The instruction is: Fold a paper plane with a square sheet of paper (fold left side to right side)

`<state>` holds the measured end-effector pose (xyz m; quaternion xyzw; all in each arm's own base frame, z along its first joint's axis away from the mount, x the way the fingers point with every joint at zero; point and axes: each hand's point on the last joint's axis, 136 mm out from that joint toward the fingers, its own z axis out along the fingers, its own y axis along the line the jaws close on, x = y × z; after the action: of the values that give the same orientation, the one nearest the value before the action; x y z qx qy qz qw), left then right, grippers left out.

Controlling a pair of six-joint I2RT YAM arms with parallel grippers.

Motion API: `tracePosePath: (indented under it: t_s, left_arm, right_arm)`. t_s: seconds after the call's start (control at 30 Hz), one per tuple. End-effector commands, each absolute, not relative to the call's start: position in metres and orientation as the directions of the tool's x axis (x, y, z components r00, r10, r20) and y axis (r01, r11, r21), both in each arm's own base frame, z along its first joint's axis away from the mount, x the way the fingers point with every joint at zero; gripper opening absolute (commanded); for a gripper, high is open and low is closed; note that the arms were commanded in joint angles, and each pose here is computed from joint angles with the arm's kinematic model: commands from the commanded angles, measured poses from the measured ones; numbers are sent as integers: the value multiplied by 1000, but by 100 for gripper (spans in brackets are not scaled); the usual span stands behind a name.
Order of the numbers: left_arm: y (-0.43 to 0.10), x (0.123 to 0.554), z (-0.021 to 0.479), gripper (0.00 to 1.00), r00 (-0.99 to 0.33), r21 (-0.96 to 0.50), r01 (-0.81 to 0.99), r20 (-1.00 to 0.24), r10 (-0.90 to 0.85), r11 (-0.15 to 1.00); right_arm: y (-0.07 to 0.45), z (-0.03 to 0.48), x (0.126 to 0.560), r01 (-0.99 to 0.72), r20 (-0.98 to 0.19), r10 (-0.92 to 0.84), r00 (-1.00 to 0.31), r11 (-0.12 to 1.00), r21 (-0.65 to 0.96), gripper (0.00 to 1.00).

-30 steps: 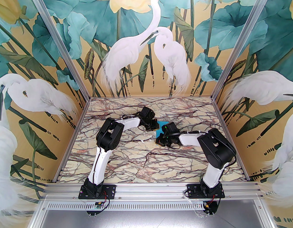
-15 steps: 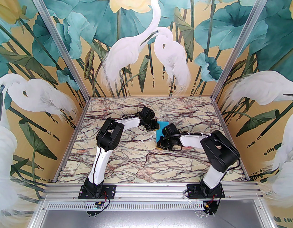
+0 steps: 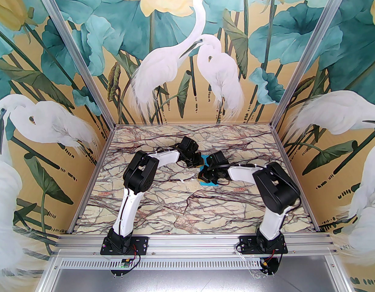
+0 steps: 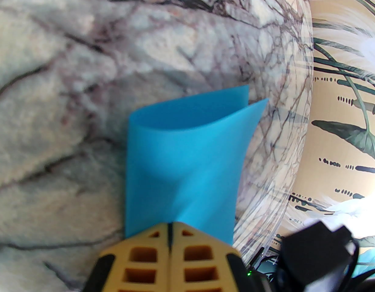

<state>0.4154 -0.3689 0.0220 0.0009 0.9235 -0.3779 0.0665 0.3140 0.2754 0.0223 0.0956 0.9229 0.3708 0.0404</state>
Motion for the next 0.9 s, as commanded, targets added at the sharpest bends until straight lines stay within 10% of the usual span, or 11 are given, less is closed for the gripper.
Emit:
tracePosePath:
  t_s: [0.0,0.47,0.87]
  left_arm:
    - [-360,406,-11,2,-996,-647,-2,-66,-59,763]
    - [-371,405,58,12,-980,-766,92,-182,-78,637]
    - [-361,403,11,10,-988,-714,53,-141,-69,698]
  right_arm:
    - [275,14,318,154,5,206,-979,714,683,0]
    - [262,-11,300,180,45,197,-979,750,636,0]
    - [261,-16,287,187,83,175,-981,744,642,0]
